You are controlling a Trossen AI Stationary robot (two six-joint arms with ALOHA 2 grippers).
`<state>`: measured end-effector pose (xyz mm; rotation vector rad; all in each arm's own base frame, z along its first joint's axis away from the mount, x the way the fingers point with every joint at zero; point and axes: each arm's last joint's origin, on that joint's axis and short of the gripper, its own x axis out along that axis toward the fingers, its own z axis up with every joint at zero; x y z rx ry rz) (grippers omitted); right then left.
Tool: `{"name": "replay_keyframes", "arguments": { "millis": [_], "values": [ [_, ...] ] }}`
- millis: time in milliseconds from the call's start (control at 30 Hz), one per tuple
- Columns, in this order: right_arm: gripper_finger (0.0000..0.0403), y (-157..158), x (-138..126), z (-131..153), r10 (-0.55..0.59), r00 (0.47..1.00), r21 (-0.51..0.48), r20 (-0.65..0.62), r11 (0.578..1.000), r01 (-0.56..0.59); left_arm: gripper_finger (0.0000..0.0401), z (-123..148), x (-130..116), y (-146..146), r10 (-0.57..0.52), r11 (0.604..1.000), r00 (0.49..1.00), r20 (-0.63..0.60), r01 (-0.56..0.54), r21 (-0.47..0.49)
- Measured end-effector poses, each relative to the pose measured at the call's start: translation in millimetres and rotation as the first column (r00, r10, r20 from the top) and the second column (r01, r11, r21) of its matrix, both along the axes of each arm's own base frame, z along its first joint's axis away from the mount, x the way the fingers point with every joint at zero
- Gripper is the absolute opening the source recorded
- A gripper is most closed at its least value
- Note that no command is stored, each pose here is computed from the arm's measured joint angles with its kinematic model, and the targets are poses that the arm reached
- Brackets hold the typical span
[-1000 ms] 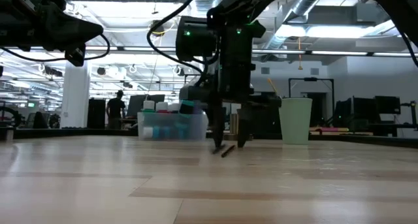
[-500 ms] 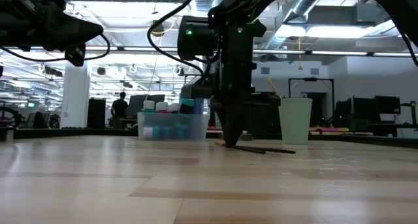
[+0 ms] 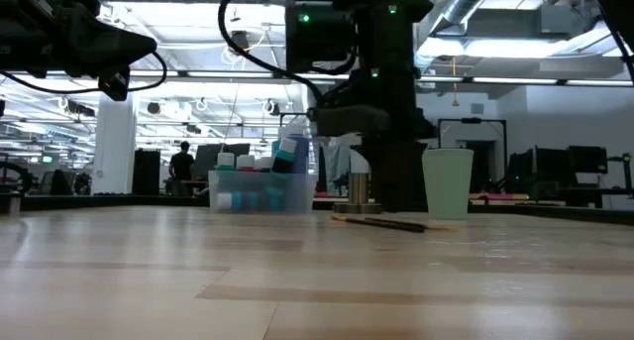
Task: Pick & Place Paint Supplies
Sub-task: Put the right gold paint brush into the cup
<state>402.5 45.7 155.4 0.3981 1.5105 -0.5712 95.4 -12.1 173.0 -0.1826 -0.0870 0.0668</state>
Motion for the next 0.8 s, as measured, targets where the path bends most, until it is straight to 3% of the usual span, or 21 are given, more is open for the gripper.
{"name": "replay_keyframes", "arguments": {
  "millis": [200, 333, 433, 633, 700, 800],
  "values": [
    [0.0001, 14.3, -7.1, 7.8, 0.007, 1.000, -0.010, -0.020, 1.000, -0.008, 0.0006, 0.0, 0.0, 0.0, 0.000, 1.000, 1.000, 0.001, 0.000, 0.000],
    [0.0017, 15.4, -18.0, 10.1, -0.148, 0.984, -0.047, -0.102, 0.988, 0.144, 0.0006, 0.1, 0.0, 0.0, 0.000, 1.000, 1.000, 0.001, 0.000, 0.000],
    [0.0047, 13.2, -23.0, 14.7, -0.172, 0.976, -0.069, -0.136, 0.984, 0.164, 0.0006, 0.0, 0.0, 0.0, 0.000, 1.000, 1.000, 0.001, 0.000, -0.001],
    [0.0101, 18.7, -29.6, 31.7, -0.029, 0.991, -0.059, -0.129, 0.998, 0.021, 0.0006, 0.1, 0.0, 0.0, 0.000, 1.000, 1.000, 0.002, 0.000, 0.000],
    [0.0111, 25.6, -33.7, 45.4, 0.077, 0.993, -0.056, -0.094, 0.995, -0.083, 0.0006, 0.1, 0.0, 0.0, 0.000, 1.000, 1.000, 0.002, 0.000, -0.001],
    [0.0115, 36.0, -51.8, 64.7, 0.282, 0.956, -0.069, -0.080, 0.955, -0.287, 0.0006, 0.4, 0.0, 0.0, 0.000, 1.000, 1.000, 0.003, 0.000, -0.001]
  ]
}}
